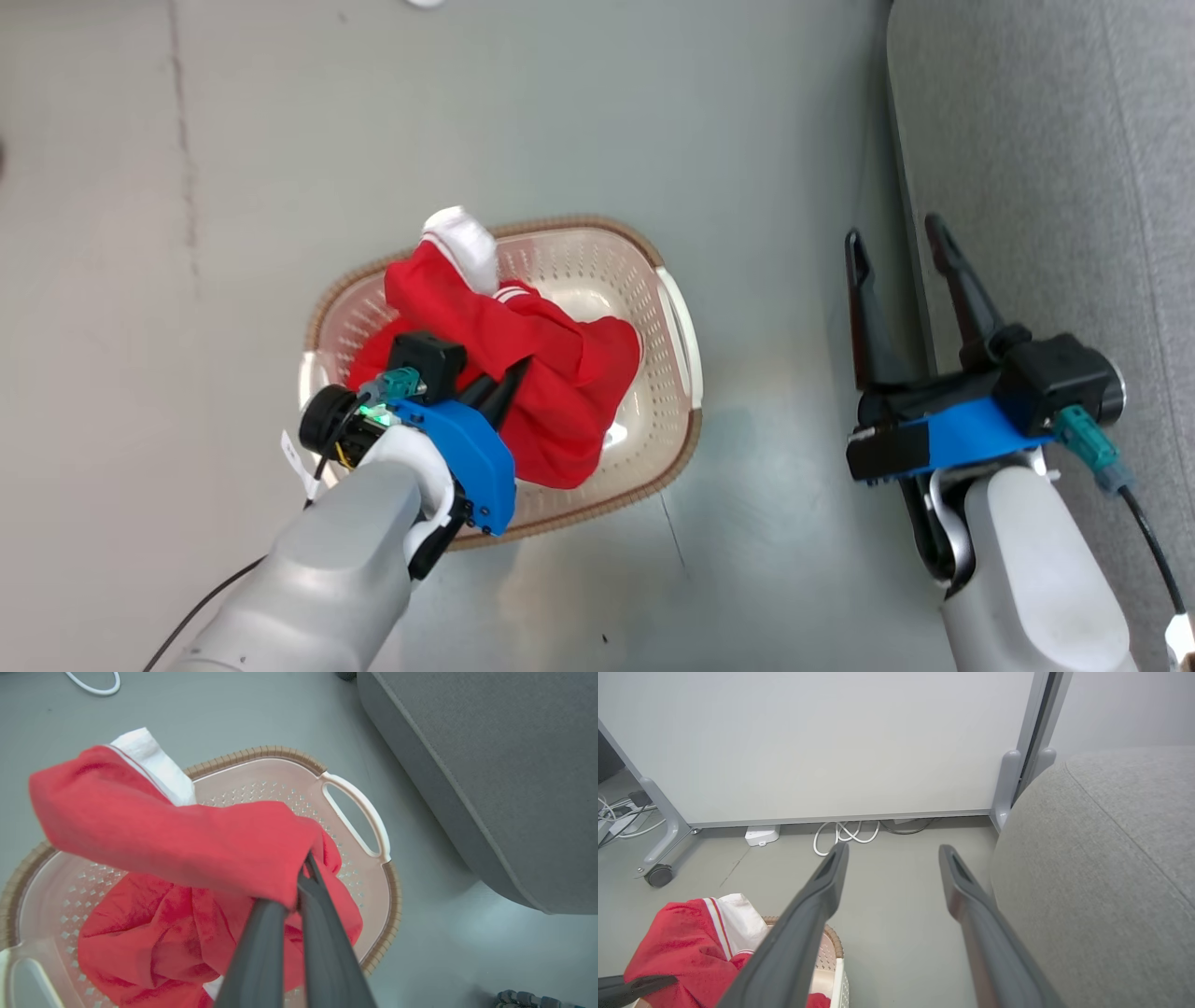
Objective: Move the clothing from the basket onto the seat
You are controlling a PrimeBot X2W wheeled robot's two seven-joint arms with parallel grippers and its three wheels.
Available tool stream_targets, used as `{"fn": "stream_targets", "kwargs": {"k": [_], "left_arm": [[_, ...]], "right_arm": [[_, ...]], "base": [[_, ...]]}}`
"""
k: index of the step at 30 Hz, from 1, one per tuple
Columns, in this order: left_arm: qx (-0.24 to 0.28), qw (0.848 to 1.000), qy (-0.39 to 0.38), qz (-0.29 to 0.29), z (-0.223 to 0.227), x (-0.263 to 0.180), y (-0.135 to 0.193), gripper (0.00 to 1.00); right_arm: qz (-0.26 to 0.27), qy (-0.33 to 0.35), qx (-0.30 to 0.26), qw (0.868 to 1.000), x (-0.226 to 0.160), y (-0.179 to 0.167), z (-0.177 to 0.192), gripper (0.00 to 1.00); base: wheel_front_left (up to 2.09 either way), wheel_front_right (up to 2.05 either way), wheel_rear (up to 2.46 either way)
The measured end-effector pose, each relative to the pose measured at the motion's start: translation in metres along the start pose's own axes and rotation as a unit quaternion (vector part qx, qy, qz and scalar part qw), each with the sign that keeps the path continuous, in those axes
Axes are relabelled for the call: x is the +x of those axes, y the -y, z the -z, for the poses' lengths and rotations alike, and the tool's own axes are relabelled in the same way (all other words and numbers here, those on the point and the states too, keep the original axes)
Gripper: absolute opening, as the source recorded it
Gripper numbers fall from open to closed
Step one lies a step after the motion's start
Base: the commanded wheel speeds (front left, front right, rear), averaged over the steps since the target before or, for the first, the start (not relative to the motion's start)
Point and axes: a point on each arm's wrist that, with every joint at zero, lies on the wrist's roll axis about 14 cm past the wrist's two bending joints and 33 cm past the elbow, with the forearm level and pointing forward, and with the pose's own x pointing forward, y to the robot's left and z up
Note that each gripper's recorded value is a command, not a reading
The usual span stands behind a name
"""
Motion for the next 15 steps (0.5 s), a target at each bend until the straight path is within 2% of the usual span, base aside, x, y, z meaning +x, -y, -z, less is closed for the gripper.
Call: {"fn": "stream_targets", "kwargs": {"k": [7, 15], "left_arm": [[0.02, 0.998, 0.064, -0.008, -0.038, -0.03, 0.011, 0.0], [0.048, 0.988, 0.149, -0.015, -0.087, -0.064, 0.028, 0.0]], "right_arm": [[-0.009, 0.02, 0.0, 1.0, -0.014, -0.011, -0.024, 1.0], [-0.016, 0.033, 0.004, 0.999, -0.037, -0.021, -0.041, 1.0]], "base": [[0.0, 0.0, 0.0], [0.0, 0.0, 0.0]]}}
